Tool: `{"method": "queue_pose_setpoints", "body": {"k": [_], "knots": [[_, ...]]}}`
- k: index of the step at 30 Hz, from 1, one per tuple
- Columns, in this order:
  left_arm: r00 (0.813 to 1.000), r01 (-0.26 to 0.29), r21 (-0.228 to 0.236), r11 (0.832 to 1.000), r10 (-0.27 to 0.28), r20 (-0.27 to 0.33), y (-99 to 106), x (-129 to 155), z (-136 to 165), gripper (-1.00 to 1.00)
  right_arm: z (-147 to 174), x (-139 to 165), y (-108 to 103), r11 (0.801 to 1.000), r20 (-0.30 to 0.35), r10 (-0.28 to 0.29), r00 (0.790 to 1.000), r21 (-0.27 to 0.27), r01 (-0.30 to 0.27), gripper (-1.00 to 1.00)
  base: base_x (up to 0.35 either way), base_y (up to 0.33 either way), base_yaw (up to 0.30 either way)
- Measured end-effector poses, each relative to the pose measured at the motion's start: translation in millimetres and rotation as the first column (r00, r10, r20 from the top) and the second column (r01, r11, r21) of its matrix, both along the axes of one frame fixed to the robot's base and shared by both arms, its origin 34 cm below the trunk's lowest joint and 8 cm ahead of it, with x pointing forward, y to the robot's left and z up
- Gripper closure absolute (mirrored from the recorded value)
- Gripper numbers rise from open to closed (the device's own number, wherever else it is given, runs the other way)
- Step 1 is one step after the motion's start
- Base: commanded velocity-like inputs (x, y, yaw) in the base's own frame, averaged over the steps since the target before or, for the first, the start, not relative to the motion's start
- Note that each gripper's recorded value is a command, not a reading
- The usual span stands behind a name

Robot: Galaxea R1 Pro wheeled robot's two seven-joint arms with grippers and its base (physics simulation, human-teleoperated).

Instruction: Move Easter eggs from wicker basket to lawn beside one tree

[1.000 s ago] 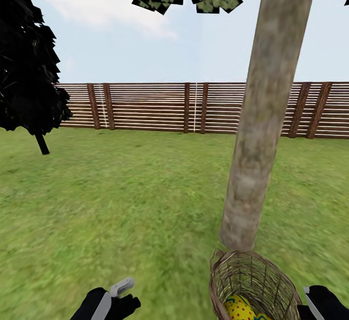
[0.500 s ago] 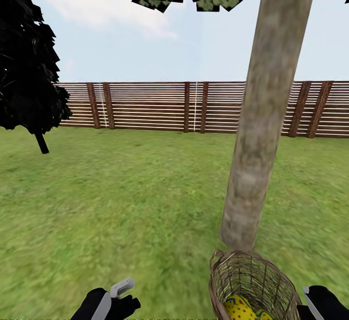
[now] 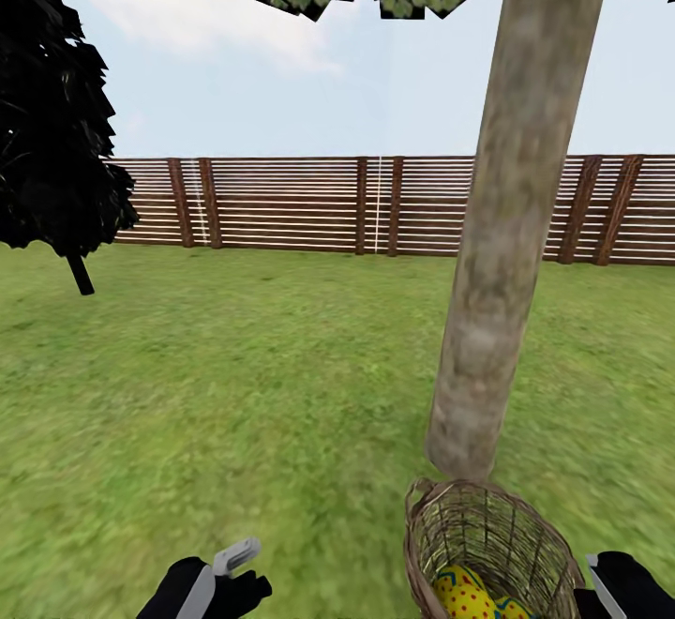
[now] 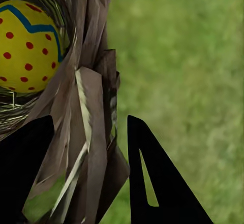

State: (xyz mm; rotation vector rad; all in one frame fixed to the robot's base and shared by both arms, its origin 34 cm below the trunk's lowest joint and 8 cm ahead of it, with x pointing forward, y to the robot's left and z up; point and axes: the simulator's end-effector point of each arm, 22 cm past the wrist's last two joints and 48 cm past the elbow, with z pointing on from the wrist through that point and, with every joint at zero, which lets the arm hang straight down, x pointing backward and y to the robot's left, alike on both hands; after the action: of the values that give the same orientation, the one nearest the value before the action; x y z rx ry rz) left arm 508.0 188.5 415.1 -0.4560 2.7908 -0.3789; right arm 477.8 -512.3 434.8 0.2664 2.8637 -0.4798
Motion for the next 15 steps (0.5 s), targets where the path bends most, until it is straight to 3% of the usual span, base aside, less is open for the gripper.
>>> {"method": "queue_pose_setpoints", "body": {"k": [15], "knots": [[1.000,0.000,-0.001,1.000,0.000,0.000,-0.8,0.0,0.0,-1.00,-2.1,0.1,4.1,1.000,-0.001,0.014,1.000,0.021,-0.014,-1.00,0.000,0.000,0.000]]}}
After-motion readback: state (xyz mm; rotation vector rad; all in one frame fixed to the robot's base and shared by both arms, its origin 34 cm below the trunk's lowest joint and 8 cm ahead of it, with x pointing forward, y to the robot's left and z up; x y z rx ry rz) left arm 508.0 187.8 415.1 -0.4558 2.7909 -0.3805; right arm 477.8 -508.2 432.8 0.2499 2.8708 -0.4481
